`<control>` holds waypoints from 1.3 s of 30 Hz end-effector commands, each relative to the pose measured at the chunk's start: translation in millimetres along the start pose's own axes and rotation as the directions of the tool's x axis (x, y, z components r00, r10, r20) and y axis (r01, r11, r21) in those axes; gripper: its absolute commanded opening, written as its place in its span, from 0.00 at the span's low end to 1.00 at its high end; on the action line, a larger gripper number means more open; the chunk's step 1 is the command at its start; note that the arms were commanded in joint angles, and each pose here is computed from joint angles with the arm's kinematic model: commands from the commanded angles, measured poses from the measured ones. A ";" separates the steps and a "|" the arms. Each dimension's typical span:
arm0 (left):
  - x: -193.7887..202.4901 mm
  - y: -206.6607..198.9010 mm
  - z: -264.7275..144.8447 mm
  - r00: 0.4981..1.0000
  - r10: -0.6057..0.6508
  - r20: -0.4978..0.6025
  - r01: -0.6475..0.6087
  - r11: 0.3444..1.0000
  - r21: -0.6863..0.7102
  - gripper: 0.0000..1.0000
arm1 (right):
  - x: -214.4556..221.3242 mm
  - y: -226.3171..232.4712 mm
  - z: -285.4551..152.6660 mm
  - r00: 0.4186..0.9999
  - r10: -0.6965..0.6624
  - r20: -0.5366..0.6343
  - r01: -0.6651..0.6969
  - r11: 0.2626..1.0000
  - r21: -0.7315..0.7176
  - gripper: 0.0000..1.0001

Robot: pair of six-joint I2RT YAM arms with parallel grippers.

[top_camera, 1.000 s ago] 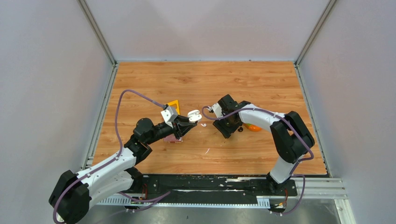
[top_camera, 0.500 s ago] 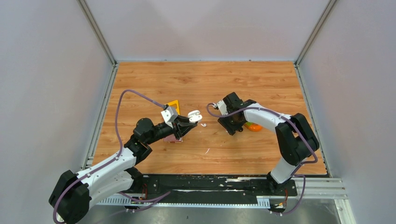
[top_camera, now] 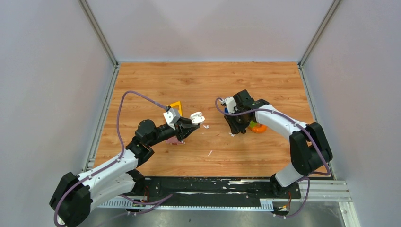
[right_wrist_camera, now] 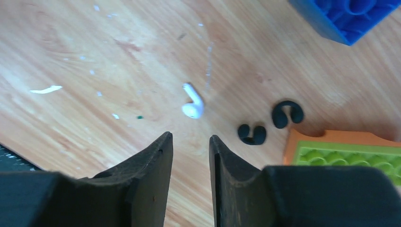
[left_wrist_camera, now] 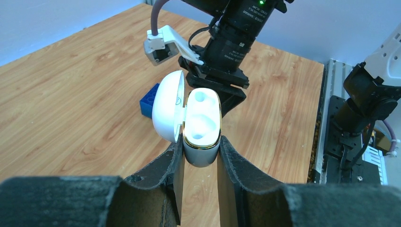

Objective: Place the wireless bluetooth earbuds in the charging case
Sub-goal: Pick up the left earbud from the center of the board.

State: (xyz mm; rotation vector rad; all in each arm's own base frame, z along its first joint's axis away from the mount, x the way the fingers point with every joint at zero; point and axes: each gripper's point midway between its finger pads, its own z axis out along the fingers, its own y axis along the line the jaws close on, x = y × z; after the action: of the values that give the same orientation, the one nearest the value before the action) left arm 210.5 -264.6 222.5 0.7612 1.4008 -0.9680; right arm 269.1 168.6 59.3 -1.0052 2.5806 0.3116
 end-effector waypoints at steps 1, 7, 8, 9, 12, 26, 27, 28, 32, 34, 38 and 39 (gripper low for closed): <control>-11.7 0.0 3.3 0.999 0.020 0.032 -0.020 1.000 0.008 0.00 | -9.5 27.3 -1.0 0.995 0.104 0.012 -0.101 0.986 -0.135 0.33; -8.5 1.7 3.0 1.000 0.024 0.020 -0.024 1.000 0.001 0.00 | -7.7 4.6 17.1 0.975 0.216 -0.051 -0.216 0.976 -0.006 0.36; -8.8 2.2 3.2 0.999 0.026 0.020 -0.026 1.000 0.000 0.00 | -7.4 4.5 18.3 0.972 0.226 -0.057 -0.227 0.974 -0.012 0.36; -8.4 2.2 3.4 1.000 0.025 0.019 -0.025 1.000 0.000 0.00 | -7.5 4.5 19.5 0.970 0.234 -0.061 -0.235 0.972 -0.014 0.35; -7.3 2.0 4.3 1.000 0.023 0.014 -0.023 1.000 0.004 0.00 | -6.2 4.7 23.5 0.967 0.243 -0.074 -0.245 0.970 -0.015 0.35; -7.5 1.3 3.5 1.000 0.028 0.011 -0.028 1.000 0.006 0.00 | 1.5 -5.3 44.8 0.954 0.267 -0.133 -0.265 0.964 0.035 0.28; -7.8 1.7 3.4 1.000 0.029 0.012 -0.029 1.000 0.005 0.00 | 1.8 -5.8 46.0 0.955 0.263 -0.137 -0.260 0.965 0.038 0.28; -7.7 1.6 3.5 1.000 0.029 0.011 -0.029 1.000 0.005 0.00 | 2.0 -7.2 46.6 0.956 0.259 -0.138 -0.255 0.966 0.044 0.28; -8.2 0.9 3.5 1.000 0.028 0.012 -0.028 1.000 0.008 0.00 | 6.6 -9.4 45.3 0.958 0.248 -0.143 -0.243 0.968 0.056 0.29; -7.5 1.0 3.6 1.000 0.027 0.010 -0.027 1.000 0.009 0.00 | 8.3 -11.3 42.6 0.961 0.241 -0.137 -0.233 0.970 0.071 0.32; -8.5 0.8 4.0 1.000 0.027 0.011 -0.027 1.000 0.011 0.00 | 15.1 -22.0 37.4 0.963 0.236 -0.133 -0.217 0.966 0.139 0.31; -8.4 0.5 4.1 1.000 0.027 0.011 -0.027 1.000 0.012 0.00 | 16.2 -23.5 36.6 0.964 0.232 -0.132 -0.213 0.966 0.147 0.31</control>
State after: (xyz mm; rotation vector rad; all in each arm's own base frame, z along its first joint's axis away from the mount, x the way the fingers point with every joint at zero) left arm 211.1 -265.5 209.7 0.7729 1.4485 -0.9677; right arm 275.4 173.4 17.9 -0.7250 2.8454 0.2737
